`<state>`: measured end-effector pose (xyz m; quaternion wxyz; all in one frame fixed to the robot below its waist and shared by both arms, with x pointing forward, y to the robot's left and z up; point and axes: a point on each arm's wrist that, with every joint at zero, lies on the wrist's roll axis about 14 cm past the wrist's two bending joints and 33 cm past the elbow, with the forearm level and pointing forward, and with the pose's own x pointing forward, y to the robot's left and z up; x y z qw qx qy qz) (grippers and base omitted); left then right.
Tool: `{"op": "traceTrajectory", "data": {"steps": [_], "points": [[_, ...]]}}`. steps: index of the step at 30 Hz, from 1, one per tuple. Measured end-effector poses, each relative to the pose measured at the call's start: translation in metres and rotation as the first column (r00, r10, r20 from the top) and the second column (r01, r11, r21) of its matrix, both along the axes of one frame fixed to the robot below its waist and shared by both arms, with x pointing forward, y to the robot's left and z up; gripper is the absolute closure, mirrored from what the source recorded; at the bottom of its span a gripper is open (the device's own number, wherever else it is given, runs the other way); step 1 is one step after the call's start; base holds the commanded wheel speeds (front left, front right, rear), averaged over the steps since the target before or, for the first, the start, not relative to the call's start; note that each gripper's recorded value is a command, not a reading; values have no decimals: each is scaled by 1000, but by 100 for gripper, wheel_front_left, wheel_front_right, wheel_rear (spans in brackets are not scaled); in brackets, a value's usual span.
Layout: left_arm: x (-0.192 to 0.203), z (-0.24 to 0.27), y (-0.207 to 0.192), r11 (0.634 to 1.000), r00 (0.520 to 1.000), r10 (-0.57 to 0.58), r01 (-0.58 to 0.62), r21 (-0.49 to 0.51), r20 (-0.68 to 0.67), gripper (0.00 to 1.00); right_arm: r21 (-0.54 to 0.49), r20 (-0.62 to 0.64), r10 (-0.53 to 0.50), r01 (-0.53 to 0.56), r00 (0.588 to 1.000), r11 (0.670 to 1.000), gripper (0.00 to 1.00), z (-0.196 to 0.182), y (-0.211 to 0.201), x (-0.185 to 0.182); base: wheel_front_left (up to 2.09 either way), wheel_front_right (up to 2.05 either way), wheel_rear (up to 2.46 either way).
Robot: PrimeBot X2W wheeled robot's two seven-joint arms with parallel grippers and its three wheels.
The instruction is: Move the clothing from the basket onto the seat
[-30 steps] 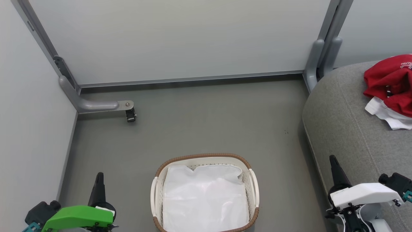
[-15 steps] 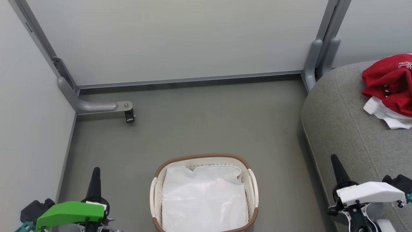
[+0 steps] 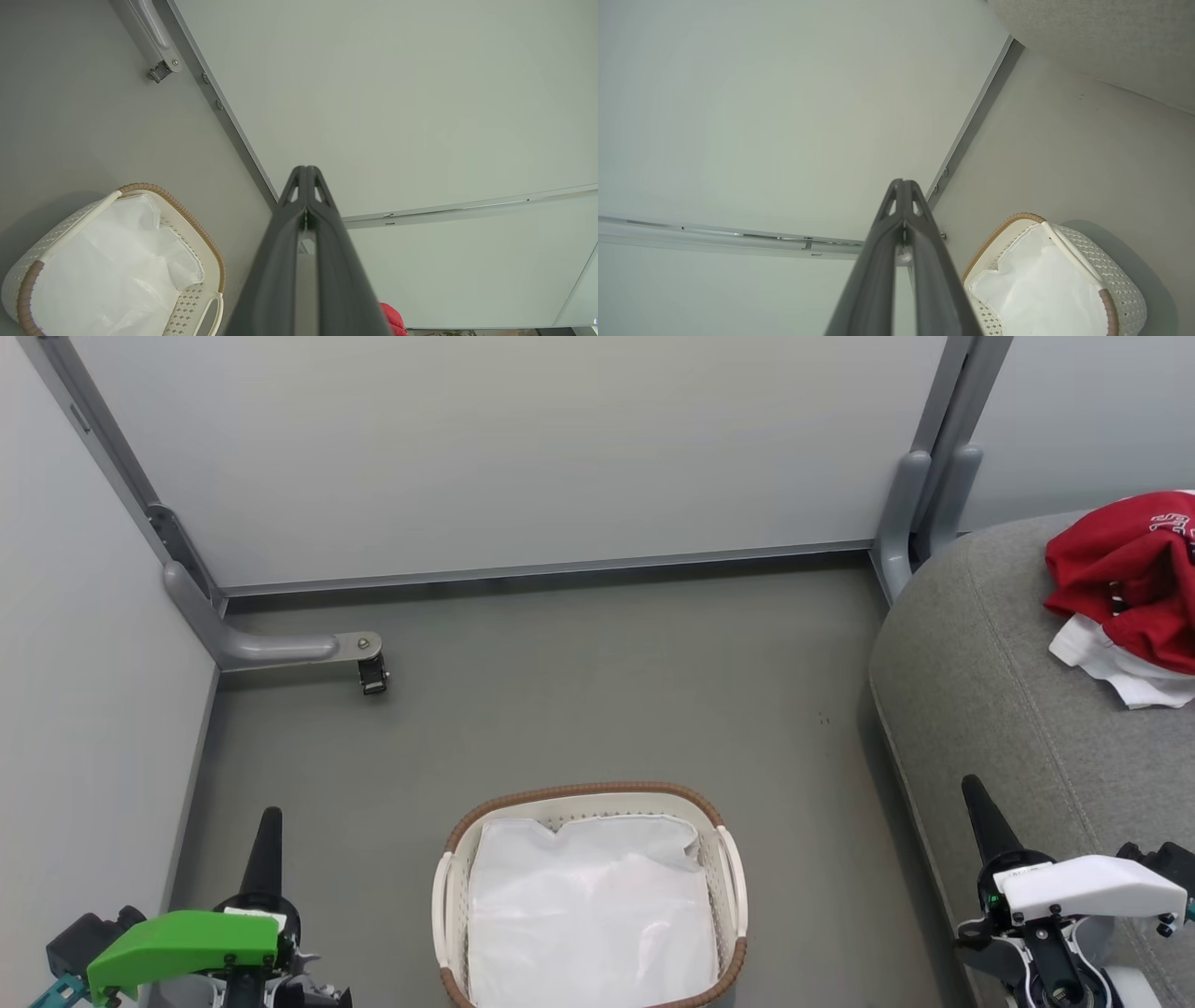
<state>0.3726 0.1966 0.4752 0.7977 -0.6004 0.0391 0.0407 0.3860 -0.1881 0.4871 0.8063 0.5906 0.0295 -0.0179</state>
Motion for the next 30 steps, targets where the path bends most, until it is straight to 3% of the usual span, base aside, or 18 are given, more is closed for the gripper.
{"op": "traceTrajectory", "data": {"steps": [30], "points": [[12, 21, 2, 977, 997, 8, 7, -213, 71, 100, 234, 36, -19, 10, 999, 972, 100, 12, -8, 1, 0, 0, 0]]}}
